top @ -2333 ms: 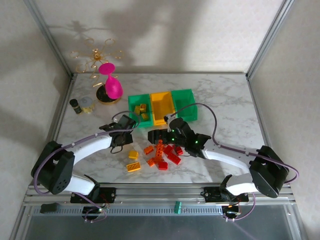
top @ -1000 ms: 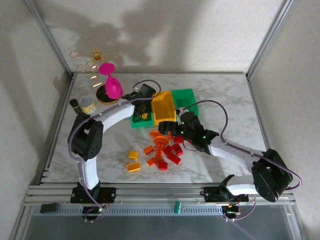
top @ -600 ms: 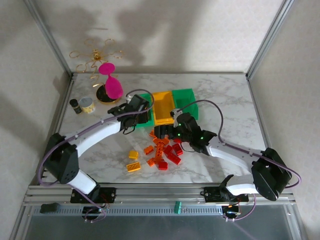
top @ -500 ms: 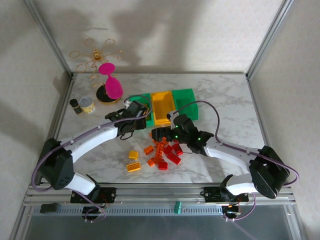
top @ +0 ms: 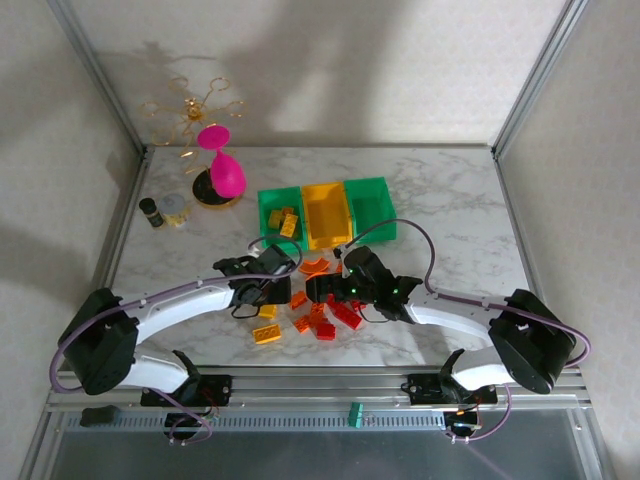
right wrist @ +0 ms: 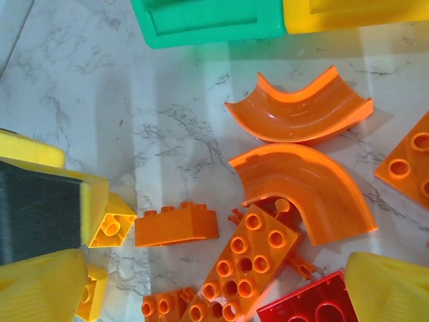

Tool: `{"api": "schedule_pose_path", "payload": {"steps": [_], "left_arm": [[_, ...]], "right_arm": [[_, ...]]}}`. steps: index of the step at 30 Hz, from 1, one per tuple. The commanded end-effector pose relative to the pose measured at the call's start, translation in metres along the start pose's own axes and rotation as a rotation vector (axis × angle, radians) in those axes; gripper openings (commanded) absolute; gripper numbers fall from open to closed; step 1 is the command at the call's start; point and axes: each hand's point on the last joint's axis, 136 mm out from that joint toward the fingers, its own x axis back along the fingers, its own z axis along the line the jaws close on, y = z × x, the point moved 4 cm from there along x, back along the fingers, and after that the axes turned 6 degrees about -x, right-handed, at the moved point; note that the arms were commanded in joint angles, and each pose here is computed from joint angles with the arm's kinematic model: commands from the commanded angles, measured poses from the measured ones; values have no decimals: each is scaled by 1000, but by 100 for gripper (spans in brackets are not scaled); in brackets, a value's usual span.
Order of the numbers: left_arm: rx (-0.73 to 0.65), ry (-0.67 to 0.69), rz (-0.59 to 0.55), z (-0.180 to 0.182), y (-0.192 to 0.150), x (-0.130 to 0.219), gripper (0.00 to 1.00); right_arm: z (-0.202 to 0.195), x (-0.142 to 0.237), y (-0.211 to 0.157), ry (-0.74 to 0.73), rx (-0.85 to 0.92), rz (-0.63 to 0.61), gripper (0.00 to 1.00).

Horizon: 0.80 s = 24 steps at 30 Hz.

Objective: Sort the legos into containers by color
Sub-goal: Pick up the lego from the middle-left of the table.

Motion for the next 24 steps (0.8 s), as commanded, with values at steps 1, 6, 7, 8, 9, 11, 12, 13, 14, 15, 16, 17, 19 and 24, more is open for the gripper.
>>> {"api": "schedule_pose_path", "payload": {"steps": [1, 6, 7, 8, 9, 11, 12, 13, 14, 15, 16, 17, 19, 24], "left_arm": [[2, -24, 50, -5, -12, -11, 75], [-14, 41, 78, 5, -24, -22, 73], [-11, 38, 87, 5, -27, -23, 72], [-14, 32, 92, 5, -31, -25, 71], [-15, 31, 97, 6, -34, -27, 71], [-18, 48, 107, 10, -39, -30, 67], [-16, 56, 107, 12, -40, -31, 64], [-15, 60, 106, 12, -40, -32, 61], [-16, 52, 101, 11, -39, -31, 58], [-15, 44, 96, 10, -38, -31, 54], [-15, 35, 91, 8, -37, -31, 51], [-19, 33, 88, 8, -36, -31, 47], [-18, 41, 78, 9, -34, -29, 43], [-11, 51, 20, 10, -20, -13, 37]], "right_arm": [[3, -1, 2, 5, -17, -26, 98], [0, 1, 0, -3, -32, -28, 99], [1, 1, 0, -3, -34, -26, 99], [1, 2, 1, -2, -35, -28, 98], [1, 2, 0, 0, -35, -29, 99], [-1, 3, 0, -3, -36, -37, 99], [-1, 3, 1, -4, -38, -40, 99], [-1, 3, 1, -6, -40, -42, 99], [1, 3, 3, -1, -39, -43, 99], [2, 3, 3, 1, -37, -42, 99], [2, 2, 4, 1, -36, -42, 99], [3, 2, 4, 4, -36, -44, 98], [2, 2, 4, -1, -38, -44, 99], [6, 5, 10, 5, -37, -60, 99]]}}
